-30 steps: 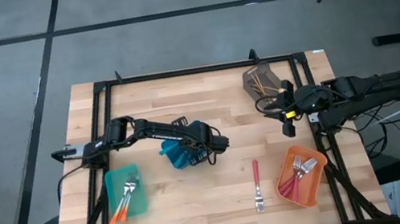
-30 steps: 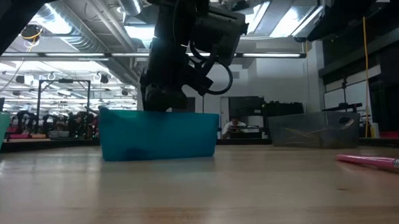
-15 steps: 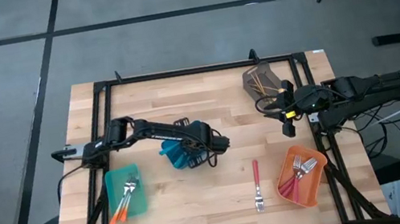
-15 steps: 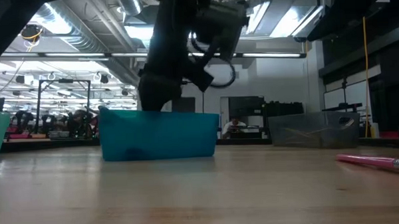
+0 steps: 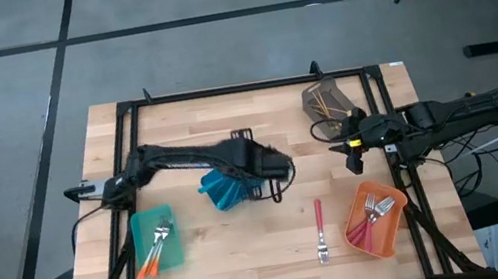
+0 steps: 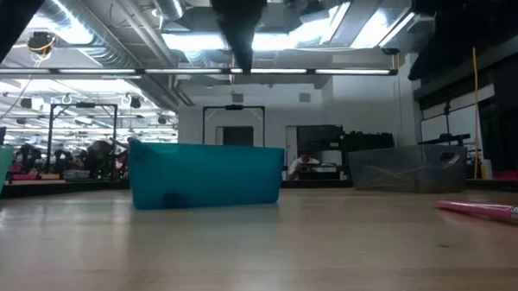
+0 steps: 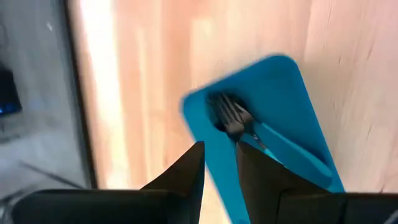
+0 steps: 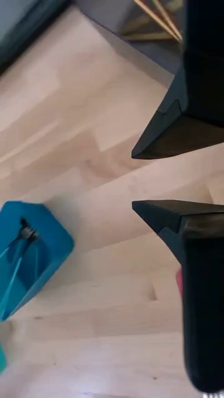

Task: Sort silverware by color (type)
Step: Put the pink fork into the orange bin

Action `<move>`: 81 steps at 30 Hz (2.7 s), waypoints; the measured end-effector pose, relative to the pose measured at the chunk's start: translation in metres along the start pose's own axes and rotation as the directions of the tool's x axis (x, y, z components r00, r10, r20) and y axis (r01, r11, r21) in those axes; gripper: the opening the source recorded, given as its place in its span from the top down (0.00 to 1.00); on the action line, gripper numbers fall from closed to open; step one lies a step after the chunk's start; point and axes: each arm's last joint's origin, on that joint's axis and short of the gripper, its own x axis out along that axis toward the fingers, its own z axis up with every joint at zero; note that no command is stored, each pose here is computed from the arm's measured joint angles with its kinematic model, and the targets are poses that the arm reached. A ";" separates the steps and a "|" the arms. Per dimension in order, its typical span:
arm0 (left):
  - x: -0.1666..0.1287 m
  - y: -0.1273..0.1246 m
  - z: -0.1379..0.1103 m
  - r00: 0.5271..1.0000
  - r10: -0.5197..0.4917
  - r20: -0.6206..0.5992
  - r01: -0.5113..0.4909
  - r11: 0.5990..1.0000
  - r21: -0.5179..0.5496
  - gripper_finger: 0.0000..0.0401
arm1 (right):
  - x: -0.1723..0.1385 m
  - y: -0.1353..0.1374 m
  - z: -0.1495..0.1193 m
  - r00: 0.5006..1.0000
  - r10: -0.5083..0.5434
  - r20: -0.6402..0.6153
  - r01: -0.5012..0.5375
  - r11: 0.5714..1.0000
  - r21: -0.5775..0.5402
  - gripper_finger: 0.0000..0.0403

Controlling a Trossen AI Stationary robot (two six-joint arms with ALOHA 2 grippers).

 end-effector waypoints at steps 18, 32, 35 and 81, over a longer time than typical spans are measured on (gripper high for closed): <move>-0.142 0.081 -0.151 0.896 0.209 0.391 -0.086 0.947 -0.310 0.79 | 0.008 0.012 0.019 0.959 0.180 0.218 -0.240 0.926 0.293 0.74; -0.059 0.024 -0.253 0.745 0.103 0.659 0.142 0.941 -0.308 0.79 | 0.044 0.050 0.039 0.960 0.264 0.088 -0.272 0.819 0.505 0.74; -0.037 0.012 -0.260 0.725 0.092 0.682 0.165 0.939 -0.302 0.79 | 0.046 0.065 0.047 0.969 0.243 0.053 -0.232 0.807 0.544 0.74; 0.024 -0.032 -0.269 0.619 0.076 0.782 0.203 0.946 -0.253 0.79 | 0.148 0.202 -0.002 0.603 0.028 -0.798 0.644 0.573 0.507 0.74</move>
